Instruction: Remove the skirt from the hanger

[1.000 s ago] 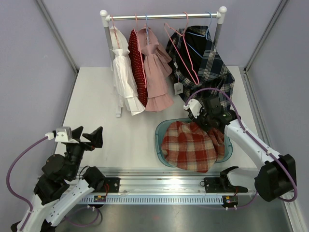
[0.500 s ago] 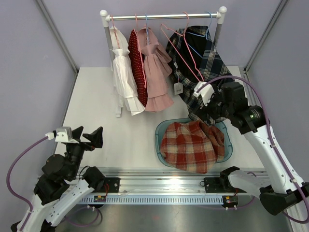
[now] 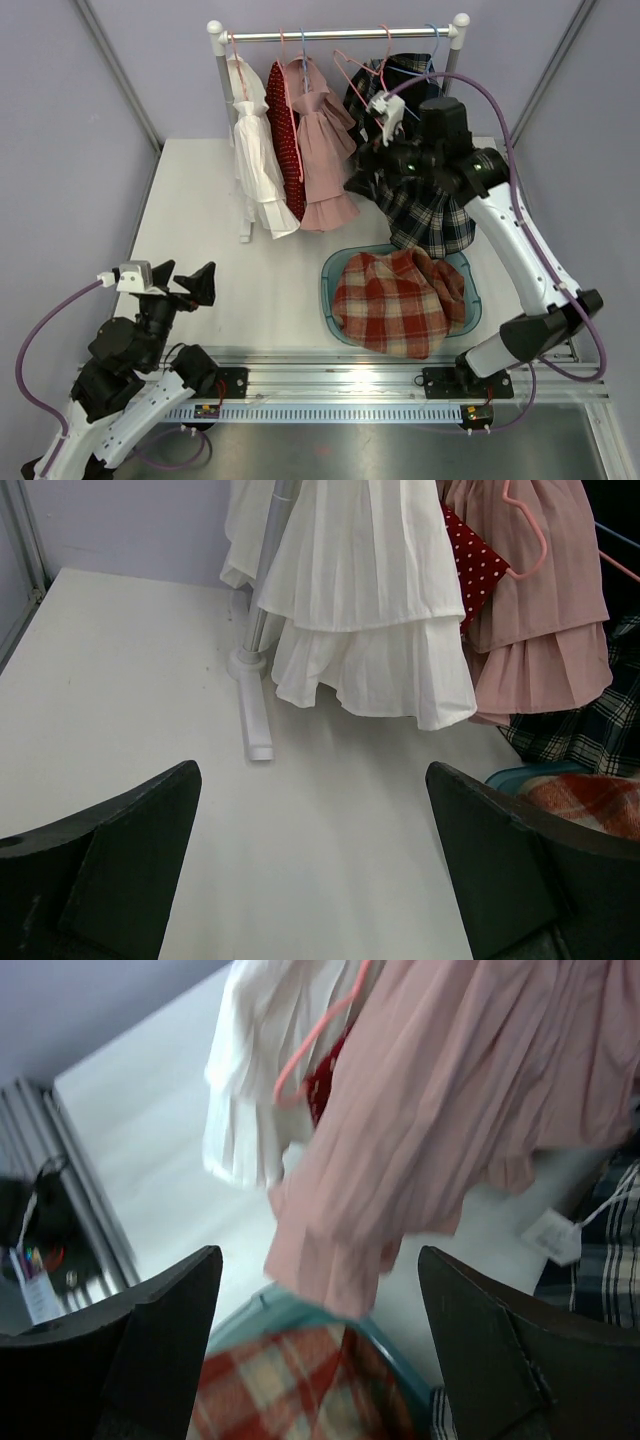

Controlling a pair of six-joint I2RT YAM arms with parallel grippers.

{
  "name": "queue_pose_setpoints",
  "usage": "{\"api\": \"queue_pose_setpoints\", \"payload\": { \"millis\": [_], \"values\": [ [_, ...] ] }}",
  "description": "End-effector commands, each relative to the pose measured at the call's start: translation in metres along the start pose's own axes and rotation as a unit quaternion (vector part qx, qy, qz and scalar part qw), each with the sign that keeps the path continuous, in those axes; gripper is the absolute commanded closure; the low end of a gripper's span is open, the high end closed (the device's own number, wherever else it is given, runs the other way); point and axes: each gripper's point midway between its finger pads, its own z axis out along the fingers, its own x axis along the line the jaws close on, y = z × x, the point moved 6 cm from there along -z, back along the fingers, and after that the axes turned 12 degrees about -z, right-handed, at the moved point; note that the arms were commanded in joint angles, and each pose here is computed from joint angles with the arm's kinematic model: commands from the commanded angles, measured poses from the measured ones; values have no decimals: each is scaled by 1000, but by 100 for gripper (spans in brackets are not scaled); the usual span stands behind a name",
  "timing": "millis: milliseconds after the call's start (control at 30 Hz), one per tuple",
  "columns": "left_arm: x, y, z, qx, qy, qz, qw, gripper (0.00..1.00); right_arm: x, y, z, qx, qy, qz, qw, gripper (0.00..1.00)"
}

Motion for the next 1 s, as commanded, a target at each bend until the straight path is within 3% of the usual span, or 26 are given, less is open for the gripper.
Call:
{"api": "queue_pose_setpoints", "payload": {
  "millis": [0,100,167,300,500,833,967],
  "values": [
    [-6,0,6,1,-9,5,1000,1,-13,64,23,-78,-122,63,987,13],
    [-7,-1,7,5,-9,8,1000,1,-12,83,48,-93,-129,84,984,14],
    [-8,-2,9,11,-8,11,1000,1,-7,92,67,-104,-108,83,985,23],
    [-10,-5,11,20,-11,17,1000,1,-6,103,89,-112,-107,78,985,33],
    [-13,-8,14,30,-18,23,999,1,-17,100,124,-97,-103,108,984,40],
    [-14,-7,13,30,-25,24,999,1,-45,81,154,-70,-196,98,973,47],
    [-14,-7,13,28,-26,23,999,1,-59,75,161,-61,-239,90,965,57]
  ]
}}
